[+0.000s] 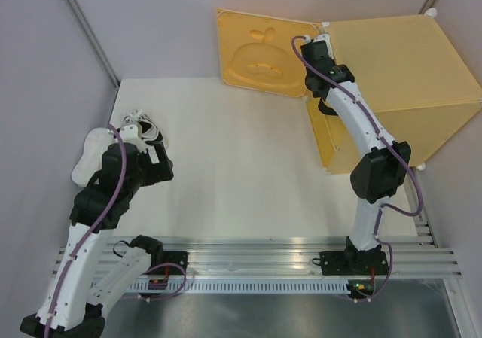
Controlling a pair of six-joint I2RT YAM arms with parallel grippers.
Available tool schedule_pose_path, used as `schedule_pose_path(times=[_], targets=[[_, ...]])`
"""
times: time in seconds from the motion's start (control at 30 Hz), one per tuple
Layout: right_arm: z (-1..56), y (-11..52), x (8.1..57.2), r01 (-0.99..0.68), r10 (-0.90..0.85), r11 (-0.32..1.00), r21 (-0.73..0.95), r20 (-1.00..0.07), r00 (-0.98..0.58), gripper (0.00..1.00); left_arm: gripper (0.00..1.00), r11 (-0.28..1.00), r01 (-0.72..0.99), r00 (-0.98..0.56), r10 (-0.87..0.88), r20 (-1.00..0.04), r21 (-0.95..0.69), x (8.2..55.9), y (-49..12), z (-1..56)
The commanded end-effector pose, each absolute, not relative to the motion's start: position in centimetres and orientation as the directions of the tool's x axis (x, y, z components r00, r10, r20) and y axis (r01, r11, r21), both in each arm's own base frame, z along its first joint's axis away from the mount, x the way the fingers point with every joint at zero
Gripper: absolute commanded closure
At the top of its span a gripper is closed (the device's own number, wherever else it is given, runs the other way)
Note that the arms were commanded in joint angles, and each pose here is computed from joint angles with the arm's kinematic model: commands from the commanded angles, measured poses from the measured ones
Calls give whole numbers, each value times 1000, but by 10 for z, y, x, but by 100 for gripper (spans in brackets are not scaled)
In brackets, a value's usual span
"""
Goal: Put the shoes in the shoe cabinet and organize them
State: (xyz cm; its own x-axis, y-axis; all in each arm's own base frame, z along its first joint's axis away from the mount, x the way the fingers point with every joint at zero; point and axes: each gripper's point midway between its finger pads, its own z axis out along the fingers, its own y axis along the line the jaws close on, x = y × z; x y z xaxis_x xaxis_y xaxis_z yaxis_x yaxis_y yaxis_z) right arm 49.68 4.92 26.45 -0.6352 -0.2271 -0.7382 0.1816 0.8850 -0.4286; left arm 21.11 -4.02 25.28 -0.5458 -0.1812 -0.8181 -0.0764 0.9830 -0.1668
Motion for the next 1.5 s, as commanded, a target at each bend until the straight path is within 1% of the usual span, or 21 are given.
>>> schedule_pose_path(times=[0.0, 0.1, 0.37, 0.57, 0.6, 0.73, 0.87, 0.97, 1.47], targets=[[313, 16, 487, 312, -261, 805, -505, -773, -578, 96, 0, 974, -93, -532, -222, -817, -204, 211, -42, 256], [315, 11, 487, 332, -272, 783, -525, -771, -576, 96, 0, 974, -93, -533, -223, -816, -205, 211, -42, 257], [311, 11, 492, 330, -284, 779, -533, -769, -573, 95, 0, 975, -93, -534, -222, -816, -204, 211, -42, 256], [303, 4, 493, 346, -280, 764, -545, -762, -583, 92, 0, 975, -95, -532, -221, -818, -202, 212, -41, 257], [303, 2, 493, 350, -276, 762, -544, -763, -584, 89, 0, 975, -94, -533, -219, -817, -200, 211, -41, 257], [300, 2, 495, 352, -273, 764, -541, -765, -583, 87, 0, 976, -97, -534, -218, -817, -197, 212, -41, 256], [300, 0, 495, 356, -271, 763, -540, -767, -581, 87, 0, 976, -97, -537, -216, -816, -195, 213, -41, 256], [300, 0, 496, 362, -272, 757, -544, -766, -582, 91, 0, 976, -97, -536, -218, -816, -196, 213, -41, 256], [296, -8, 495, 364, -261, 758, -541, -763, -591, 89, 0, 975, -98, -529, -223, -819, -202, 211, -40, 257]])
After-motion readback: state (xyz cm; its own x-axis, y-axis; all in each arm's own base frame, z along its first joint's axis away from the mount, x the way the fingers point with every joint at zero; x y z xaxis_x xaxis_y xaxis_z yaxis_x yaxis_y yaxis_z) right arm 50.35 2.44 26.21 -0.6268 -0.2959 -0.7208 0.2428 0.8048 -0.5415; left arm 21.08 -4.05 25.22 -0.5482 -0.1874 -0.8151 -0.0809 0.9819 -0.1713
